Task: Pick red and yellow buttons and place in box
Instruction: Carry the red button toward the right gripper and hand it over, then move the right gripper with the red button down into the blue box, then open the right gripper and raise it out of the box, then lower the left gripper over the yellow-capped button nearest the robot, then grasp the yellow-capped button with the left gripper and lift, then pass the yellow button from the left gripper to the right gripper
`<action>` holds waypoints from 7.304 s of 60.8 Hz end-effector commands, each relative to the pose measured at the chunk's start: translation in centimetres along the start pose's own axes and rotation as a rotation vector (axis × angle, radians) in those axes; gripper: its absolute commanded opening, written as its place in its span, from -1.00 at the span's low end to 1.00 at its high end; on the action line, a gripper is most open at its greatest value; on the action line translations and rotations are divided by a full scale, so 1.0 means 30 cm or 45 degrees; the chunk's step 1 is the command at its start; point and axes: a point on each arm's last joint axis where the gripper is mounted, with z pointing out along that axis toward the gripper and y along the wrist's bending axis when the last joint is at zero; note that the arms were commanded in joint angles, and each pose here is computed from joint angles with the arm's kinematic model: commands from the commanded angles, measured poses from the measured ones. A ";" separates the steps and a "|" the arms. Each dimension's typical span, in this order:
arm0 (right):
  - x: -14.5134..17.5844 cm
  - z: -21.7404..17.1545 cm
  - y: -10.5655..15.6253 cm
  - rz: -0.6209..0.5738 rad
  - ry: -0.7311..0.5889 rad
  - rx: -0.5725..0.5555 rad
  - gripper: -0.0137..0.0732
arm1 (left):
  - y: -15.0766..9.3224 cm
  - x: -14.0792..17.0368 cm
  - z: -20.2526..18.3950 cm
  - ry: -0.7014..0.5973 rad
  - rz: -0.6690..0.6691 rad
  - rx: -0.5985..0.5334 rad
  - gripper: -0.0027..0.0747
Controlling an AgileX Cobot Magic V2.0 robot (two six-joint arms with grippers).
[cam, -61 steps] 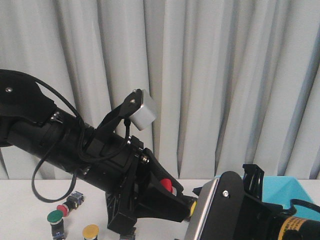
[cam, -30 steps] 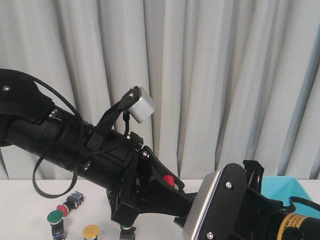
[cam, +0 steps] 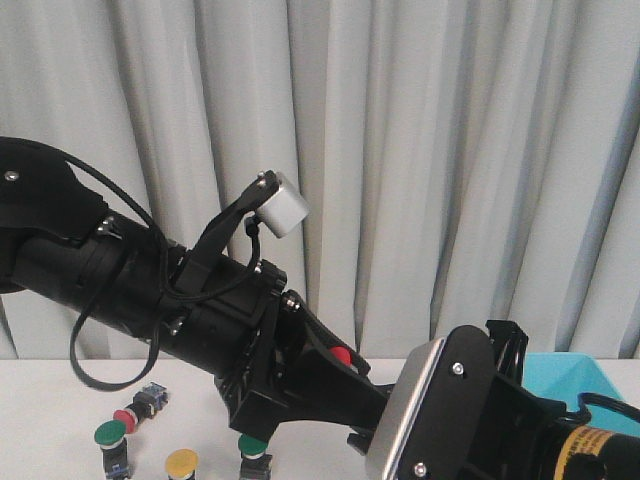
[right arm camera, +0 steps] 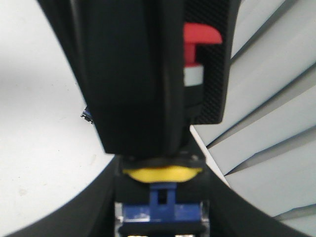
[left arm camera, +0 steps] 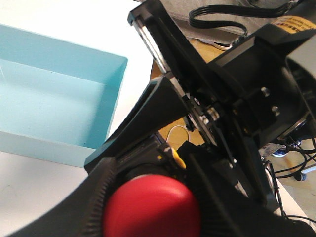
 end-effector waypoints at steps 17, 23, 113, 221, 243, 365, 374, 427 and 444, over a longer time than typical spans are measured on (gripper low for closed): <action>-0.057 -0.032 -0.037 0.016 -0.140 0.075 -0.70 | -0.072 -0.062 -0.048 -0.137 -0.066 0.066 0.76; -0.057 -0.032 -0.037 0.016 -0.140 0.075 -0.70 | -0.070 -0.065 -0.049 -0.146 -0.066 0.055 0.74; 0.828 0.411 -0.428 1.151 0.840 0.439 -0.69 | 0.161 -0.060 -0.468 0.324 -0.076 -1.569 -0.95; -0.021 -0.320 -0.600 0.971 0.110 0.520 0.61 | 0.480 0.112 -0.222 0.383 -0.650 -1.570 0.59; -0.030 -0.322 -0.591 1.008 0.089 0.483 0.61 | 0.666 0.375 0.018 0.675 -0.939 -1.310 0.59; -0.050 -0.308 -0.573 0.863 0.055 0.356 0.61 | 0.675 0.361 -0.018 0.713 -0.831 -1.077 -0.95; -0.067 -0.283 -0.552 0.697 0.012 0.195 0.61 | 0.533 0.185 -0.153 0.526 -0.596 -1.083 -0.95; -0.258 -0.160 -0.324 -0.063 -0.188 -0.245 0.61 | -0.118 -0.184 -0.321 -0.113 0.298 -0.406 -0.95; -0.252 -0.141 -0.326 -0.058 -0.180 -0.249 0.61 | -0.183 -0.202 -0.241 -0.051 0.389 -0.325 -0.95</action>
